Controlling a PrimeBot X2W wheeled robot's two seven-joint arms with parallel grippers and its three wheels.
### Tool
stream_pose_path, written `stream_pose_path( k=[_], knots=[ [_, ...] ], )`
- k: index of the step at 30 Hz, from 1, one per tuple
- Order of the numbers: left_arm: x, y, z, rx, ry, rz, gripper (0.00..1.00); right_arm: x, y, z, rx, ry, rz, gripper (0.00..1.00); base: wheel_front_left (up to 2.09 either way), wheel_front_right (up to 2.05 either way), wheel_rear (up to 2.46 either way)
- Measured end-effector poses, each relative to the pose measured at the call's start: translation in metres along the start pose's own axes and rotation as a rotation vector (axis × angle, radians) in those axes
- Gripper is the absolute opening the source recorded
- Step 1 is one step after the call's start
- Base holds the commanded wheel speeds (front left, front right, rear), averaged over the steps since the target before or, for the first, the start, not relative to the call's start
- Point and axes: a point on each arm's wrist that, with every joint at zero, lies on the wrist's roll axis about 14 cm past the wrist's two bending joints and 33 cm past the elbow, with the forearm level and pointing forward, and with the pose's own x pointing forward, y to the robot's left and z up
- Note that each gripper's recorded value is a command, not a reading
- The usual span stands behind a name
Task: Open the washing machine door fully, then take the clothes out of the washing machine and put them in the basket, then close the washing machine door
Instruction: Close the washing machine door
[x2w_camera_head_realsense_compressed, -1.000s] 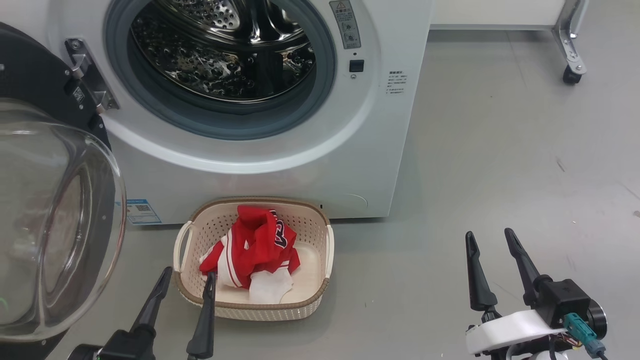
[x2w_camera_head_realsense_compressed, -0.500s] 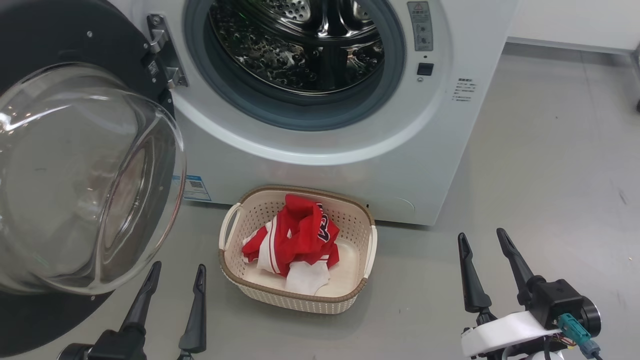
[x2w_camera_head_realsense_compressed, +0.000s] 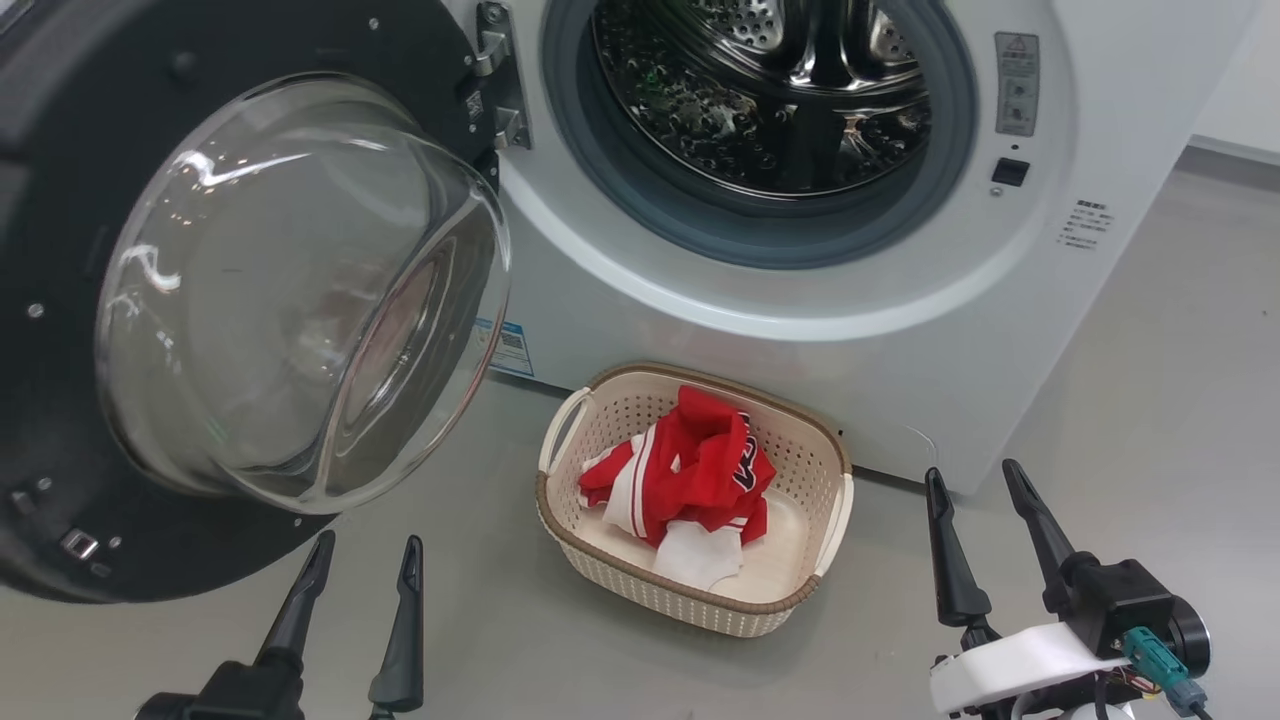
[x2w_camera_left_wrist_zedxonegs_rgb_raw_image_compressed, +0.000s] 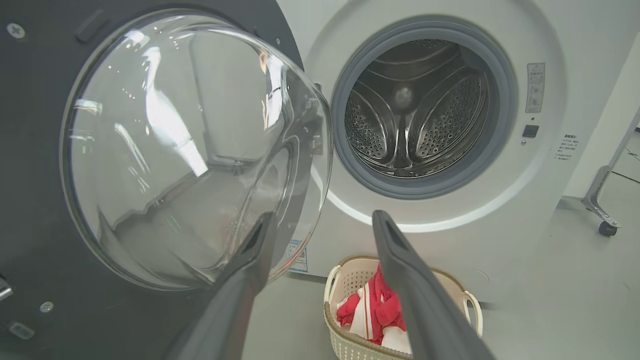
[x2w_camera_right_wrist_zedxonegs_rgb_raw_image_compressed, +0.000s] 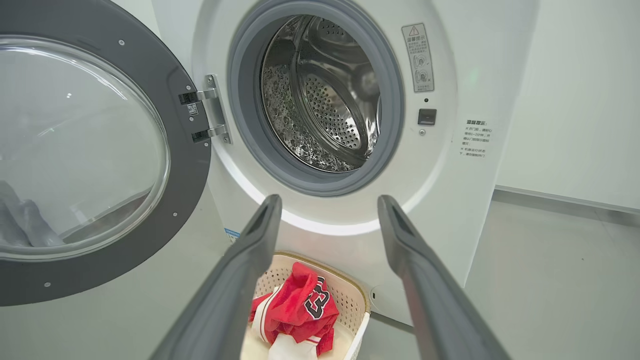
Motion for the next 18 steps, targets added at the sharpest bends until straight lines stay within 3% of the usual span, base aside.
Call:
stream_pose_path(
  k=[9,18],
  knots=[
    [-0.014,0.027,0.008,-0.008,-0.024,0.095,1.0,0.009,0.032,-0.006,0.007,0.019,0.102,1.0,0.0,0.0,0.0],
    [-0.016,0.029,0.007,-0.011,-0.023,0.105,1.0,0.009,0.036,-0.008,0.008,0.025,0.114,1.0,0.0,0.0,0.0]
  ],
)
